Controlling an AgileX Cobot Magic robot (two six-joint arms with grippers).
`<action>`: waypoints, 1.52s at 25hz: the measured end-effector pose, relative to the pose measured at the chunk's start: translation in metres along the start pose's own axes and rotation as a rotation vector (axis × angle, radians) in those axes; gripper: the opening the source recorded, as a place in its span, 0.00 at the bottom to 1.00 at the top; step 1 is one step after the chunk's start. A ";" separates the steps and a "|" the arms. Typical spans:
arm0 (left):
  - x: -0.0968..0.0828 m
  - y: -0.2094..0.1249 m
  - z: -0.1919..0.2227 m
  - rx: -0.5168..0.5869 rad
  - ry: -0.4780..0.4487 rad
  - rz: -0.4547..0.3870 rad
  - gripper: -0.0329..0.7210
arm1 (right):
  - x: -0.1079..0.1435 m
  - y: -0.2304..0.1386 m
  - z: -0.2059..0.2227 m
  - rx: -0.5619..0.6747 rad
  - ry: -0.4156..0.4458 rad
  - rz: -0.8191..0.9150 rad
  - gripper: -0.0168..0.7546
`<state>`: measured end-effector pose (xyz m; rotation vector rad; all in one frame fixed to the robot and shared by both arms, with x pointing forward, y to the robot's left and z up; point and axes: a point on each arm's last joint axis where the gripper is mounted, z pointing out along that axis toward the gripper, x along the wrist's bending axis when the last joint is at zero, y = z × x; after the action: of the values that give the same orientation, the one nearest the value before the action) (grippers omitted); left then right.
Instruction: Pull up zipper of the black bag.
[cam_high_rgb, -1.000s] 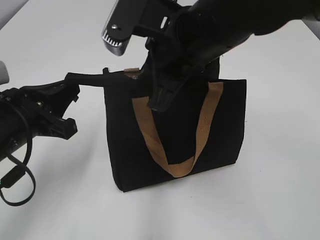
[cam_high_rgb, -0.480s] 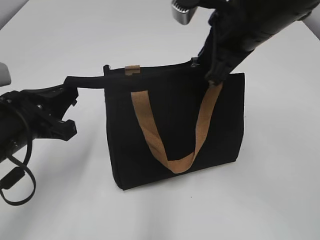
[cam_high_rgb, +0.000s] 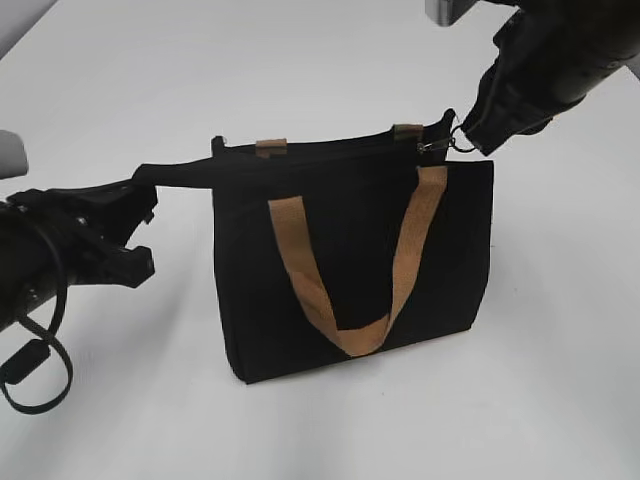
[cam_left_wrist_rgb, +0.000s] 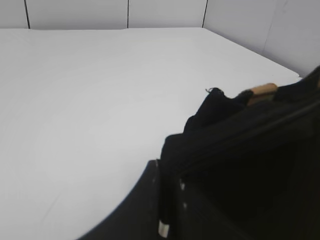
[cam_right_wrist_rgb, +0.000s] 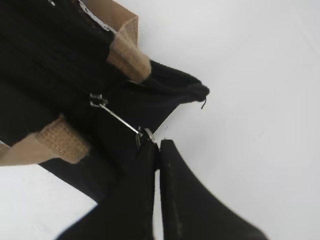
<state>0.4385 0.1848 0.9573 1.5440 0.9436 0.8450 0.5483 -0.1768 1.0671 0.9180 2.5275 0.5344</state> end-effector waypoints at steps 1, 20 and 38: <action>0.000 0.000 0.000 0.006 -0.001 -0.009 0.06 | 0.000 0.000 0.000 0.001 0.003 0.035 0.03; -0.008 0.104 -0.099 0.505 -0.218 -0.122 0.52 | 0.044 -0.088 -0.075 0.214 0.015 0.473 0.57; 0.024 0.064 -0.255 0.389 -0.127 -0.050 0.52 | 0.137 -0.251 -0.153 -0.331 -0.134 0.483 0.57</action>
<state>0.2294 0.3079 1.0620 1.8726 1.0924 0.5393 0.2474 -0.2962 1.0458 1.3791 2.0093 0.9642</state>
